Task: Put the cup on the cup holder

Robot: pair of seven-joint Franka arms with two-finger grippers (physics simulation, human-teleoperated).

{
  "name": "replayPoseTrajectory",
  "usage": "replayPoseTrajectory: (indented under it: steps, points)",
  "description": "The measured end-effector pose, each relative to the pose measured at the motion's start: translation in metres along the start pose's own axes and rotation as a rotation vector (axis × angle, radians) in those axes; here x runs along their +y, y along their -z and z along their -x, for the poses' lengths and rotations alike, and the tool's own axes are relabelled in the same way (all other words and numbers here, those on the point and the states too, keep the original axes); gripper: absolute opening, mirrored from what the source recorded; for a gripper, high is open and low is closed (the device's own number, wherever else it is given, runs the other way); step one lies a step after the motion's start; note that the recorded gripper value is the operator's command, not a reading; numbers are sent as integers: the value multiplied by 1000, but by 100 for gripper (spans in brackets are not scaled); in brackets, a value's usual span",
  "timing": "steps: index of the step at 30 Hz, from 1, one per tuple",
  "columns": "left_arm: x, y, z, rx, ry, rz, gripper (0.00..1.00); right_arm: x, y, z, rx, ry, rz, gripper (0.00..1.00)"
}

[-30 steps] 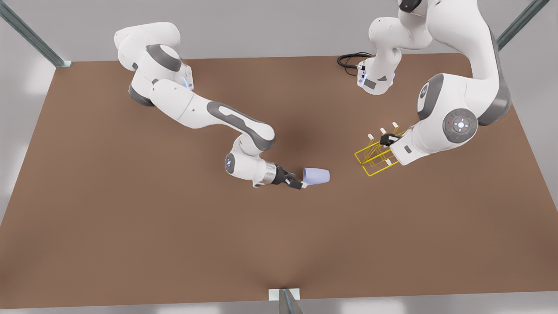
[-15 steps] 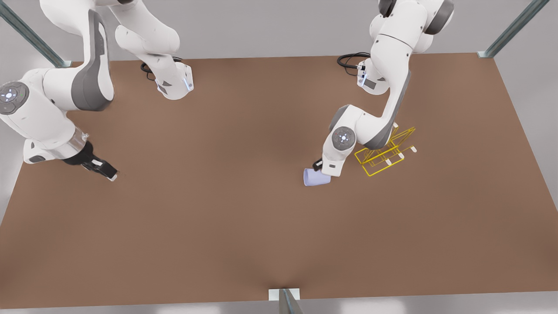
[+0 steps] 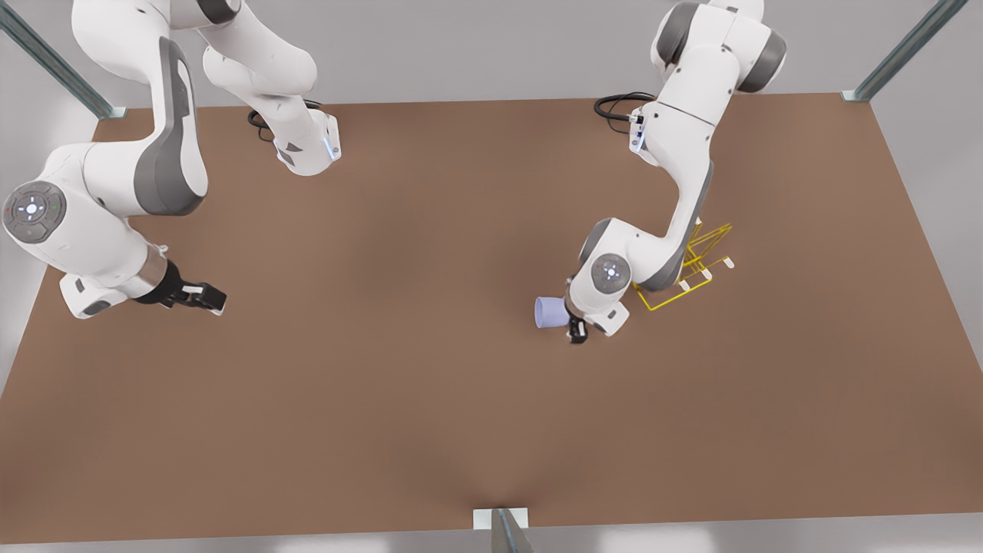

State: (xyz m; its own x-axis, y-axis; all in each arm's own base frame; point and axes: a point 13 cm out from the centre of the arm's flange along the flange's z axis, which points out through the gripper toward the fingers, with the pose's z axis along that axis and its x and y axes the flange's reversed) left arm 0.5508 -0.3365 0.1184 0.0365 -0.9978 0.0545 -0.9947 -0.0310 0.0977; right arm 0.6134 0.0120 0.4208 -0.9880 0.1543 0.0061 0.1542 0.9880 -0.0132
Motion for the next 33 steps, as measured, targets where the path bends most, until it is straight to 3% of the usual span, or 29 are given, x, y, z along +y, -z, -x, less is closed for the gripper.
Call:
replayPoseTrajectory:
  steps: [8,18,33]
  points:
    - [19,-22,2,-25,188,34,100,0,-2,-1,9,71,-2,100]
    - [26,-47,1,-40,251,56,100,0,-2,-1,8,123,-1,100]
    - [30,-66,-23,4,92,45,100,0,-2,-2,13,162,-2,100]
